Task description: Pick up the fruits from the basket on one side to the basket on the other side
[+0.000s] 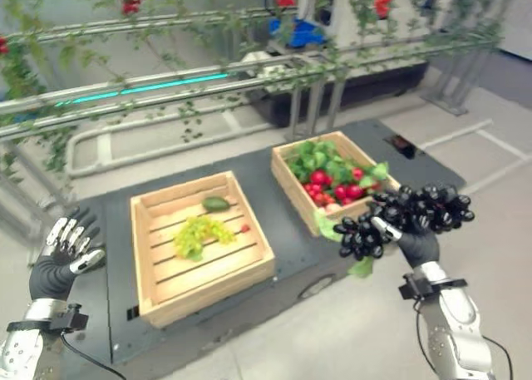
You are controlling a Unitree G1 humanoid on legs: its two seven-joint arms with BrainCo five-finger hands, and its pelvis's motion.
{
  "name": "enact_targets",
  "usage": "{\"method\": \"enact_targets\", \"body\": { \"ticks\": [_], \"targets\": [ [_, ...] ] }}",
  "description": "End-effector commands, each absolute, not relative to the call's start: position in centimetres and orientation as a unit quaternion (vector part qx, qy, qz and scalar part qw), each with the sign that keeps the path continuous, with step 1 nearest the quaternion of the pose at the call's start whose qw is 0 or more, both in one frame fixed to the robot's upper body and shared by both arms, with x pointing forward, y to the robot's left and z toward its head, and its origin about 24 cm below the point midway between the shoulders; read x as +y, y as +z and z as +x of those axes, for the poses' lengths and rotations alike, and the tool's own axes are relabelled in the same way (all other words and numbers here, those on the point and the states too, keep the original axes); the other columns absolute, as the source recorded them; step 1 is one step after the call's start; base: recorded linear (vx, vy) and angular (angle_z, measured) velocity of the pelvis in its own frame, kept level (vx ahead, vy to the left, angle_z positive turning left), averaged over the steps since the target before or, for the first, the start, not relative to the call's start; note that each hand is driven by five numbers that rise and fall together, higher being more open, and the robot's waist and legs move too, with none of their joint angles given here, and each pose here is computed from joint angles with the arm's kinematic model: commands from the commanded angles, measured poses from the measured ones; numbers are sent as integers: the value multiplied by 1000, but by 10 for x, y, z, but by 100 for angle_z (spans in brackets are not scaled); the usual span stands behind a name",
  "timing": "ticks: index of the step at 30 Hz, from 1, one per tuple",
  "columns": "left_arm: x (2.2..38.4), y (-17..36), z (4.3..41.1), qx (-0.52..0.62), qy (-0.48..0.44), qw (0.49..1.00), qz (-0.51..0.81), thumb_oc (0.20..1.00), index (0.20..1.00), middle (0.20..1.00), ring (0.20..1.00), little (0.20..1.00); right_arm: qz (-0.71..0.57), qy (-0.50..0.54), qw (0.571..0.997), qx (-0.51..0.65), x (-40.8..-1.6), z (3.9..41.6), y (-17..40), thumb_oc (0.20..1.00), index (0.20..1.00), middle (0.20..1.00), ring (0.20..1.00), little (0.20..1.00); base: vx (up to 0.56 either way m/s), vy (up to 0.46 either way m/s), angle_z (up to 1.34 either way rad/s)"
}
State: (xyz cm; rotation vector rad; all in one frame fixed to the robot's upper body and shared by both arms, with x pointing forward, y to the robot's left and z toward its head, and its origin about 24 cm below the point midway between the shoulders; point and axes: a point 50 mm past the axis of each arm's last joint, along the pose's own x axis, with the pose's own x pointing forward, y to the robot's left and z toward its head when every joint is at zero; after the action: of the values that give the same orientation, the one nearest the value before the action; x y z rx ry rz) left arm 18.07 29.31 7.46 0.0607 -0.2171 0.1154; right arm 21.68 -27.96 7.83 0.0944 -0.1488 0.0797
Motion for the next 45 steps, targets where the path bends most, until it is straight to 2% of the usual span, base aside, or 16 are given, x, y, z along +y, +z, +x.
{"method": "enact_targets", "body": {
  "ticks": [1, 8, 19, 27, 32, 45],
  "targets": [
    [281, 101, 195, -185, 42, 980, 56, 1000, 1000, 1000, 1000, 1000, -6, 16, 985, -173, -291, 227, 118, 200, 200, 200, 200, 200, -67, 97, -53],
    [285, 116, 189, -218, 57, 973, 57, 1000, 1000, 1000, 1000, 1000, -7, 45, 982, -183, -275, 243, 125, 200, 200, 200, 200, 200, -61, 47, -92],
    [284, 121, 199, -245, 87, 965, 34, 1000, 1000, 1000, 1000, 1000, -12, 52, 973, -224, -263, 244, 138, 200, 200, 200, 200, 200, 46, -252, -46],
    [290, 118, 197, -244, 132, 960, 43, 1000, 1000, 1000, 1000, 1000, -12, 74, 969, -236, -249, 254, 143, 200, 200, 200, 200, 200, 27, -4, -128],
    [292, 121, 194, -253, 146, 955, 56, 1000, 1000, 1000, 1000, 1000, -6, 123, 966, -226, -230, 259, 140, 200, 200, 200, 200, 200, 53, 68, -179],
    [281, 130, 214, -264, 113, 954, 82, 1000, 1000, 1000, 1000, 1000, 3, 96, 971, -217, -236, 251, 132, 200, 200, 200, 200, 200, 0, 172, -5]
  ]
}}
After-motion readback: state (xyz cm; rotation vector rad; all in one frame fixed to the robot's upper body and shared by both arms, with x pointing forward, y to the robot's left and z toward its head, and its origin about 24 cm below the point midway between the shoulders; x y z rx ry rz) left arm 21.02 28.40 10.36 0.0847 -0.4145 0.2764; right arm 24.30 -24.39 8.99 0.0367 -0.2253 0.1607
